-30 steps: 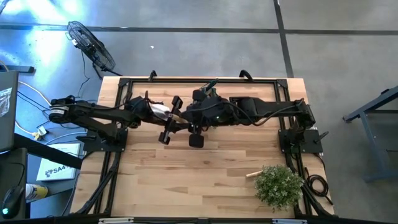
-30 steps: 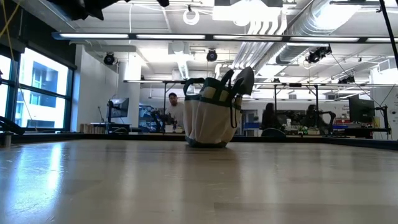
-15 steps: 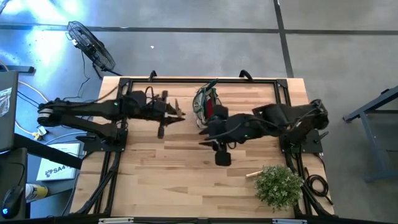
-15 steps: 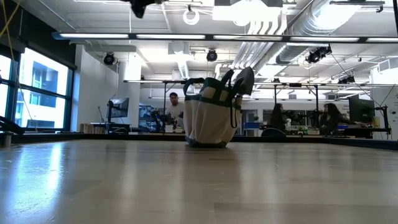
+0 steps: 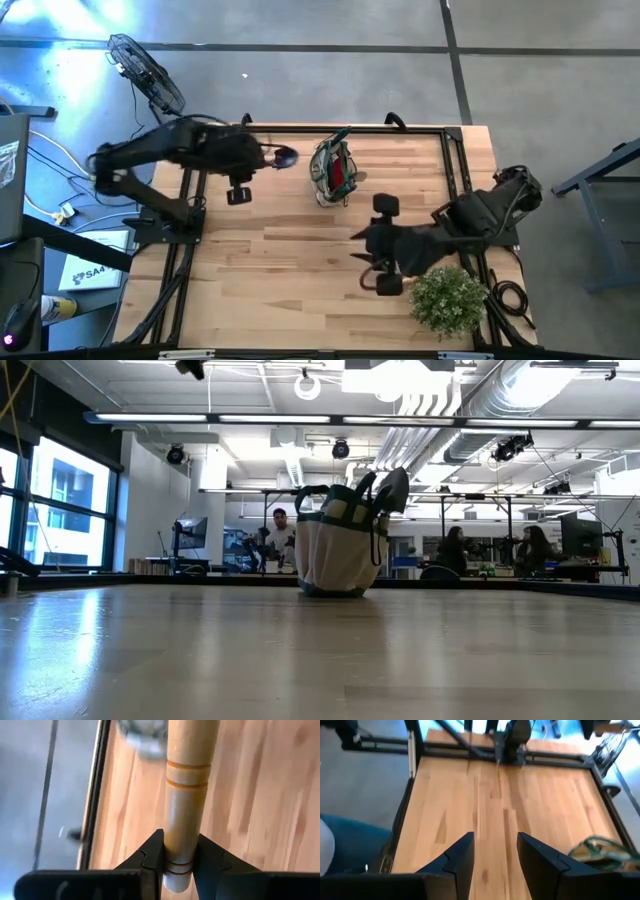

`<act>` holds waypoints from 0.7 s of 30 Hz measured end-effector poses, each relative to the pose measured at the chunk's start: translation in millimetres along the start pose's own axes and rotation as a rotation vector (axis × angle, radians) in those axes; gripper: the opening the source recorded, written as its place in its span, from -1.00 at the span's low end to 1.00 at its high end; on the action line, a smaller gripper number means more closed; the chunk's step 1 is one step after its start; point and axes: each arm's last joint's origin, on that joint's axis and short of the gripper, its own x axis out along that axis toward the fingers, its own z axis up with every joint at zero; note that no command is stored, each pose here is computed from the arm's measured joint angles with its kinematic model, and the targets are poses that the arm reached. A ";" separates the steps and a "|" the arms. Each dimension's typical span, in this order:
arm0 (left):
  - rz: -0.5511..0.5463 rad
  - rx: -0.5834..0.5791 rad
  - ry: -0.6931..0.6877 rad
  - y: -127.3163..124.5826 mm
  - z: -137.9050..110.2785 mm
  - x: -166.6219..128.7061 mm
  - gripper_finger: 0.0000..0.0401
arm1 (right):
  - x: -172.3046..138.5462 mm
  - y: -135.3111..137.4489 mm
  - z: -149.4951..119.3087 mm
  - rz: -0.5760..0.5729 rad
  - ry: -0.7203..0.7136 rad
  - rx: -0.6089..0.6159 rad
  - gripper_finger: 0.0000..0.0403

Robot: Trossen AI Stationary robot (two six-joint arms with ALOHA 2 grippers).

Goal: Pick & Place Garden tools in Gardening bag
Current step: Put the top brown trowel into the light brown gardening bag

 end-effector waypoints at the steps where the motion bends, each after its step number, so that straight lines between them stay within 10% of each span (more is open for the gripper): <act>1: 0.012 0.001 0.043 -0.3 8.0 1.5 -0.69 | -0.9 1.1 -2.1 -0.008 0.013 0.007 -0.31; 11: -0.082 0.214 0.156 -21.6 67.3 60.6 -0.69 | -8.5 17.8 -14.4 -0.004 0.052 0.028 -0.31; 21: -0.042 0.198 0.165 -12.7 66.0 63.6 -0.69 | 0.7 33.8 -32.9 -0.002 0.115 -0.021 -0.31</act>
